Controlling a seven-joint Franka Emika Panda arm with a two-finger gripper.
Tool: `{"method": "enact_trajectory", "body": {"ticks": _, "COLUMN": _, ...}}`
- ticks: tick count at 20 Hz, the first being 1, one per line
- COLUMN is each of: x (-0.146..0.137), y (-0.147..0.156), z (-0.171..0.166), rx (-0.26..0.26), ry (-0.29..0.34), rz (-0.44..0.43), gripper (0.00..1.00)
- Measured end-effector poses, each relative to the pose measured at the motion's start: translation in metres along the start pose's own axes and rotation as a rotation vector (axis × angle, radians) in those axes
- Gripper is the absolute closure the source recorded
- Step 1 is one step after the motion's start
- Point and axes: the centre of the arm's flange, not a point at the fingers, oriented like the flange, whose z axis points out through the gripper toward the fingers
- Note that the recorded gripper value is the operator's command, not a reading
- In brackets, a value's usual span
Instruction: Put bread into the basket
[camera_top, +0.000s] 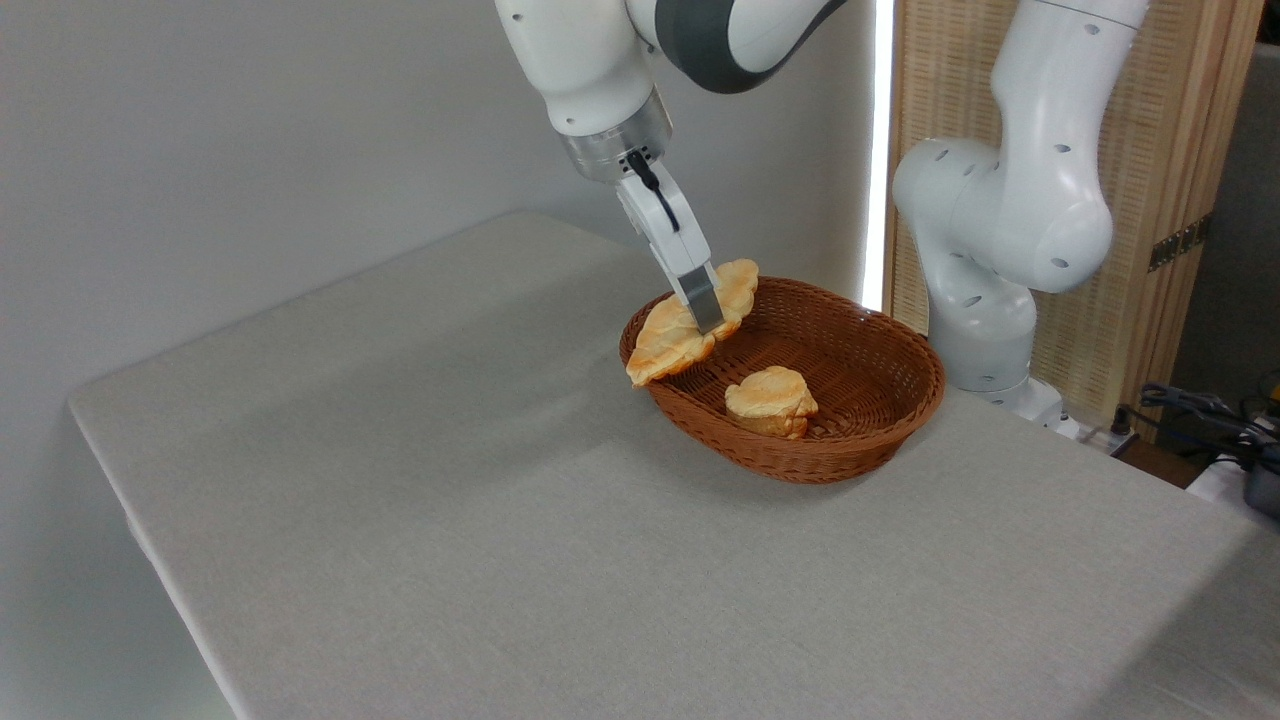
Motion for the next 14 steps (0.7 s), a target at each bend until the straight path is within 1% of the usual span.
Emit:
{"method": "enact_trajectory", "body": {"ticks": 3, "x": 0.0047, "y": 0.0029, "z": 0.0054, "rx": -0.008, "ry": -0.013, "rz": 0.013, "gripper": 0.0}}
{"method": "enact_trajectory", "body": {"ticks": 10, "x": 0.0046, "y": 0.003, "z": 0.0081, "rx": -0.019, "ry": -0.022, "rz": 0.013, "gripper": 0.0}}
{"method": "enact_trajectory", "body": {"ticks": 13, "x": 0.0044, "y": 0.003, "z": 0.0059, "rx": -0.015, "ry": -0.018, "rz": 0.013, "gripper": 0.0}}
{"method": "enact_trajectory", "body": {"ticks": 14, "x": 0.004, "y": 0.0026, "z": 0.0019, "rx": -0.006, "ry": -0.014, "rz": 0.012, "gripper": 0.0}}
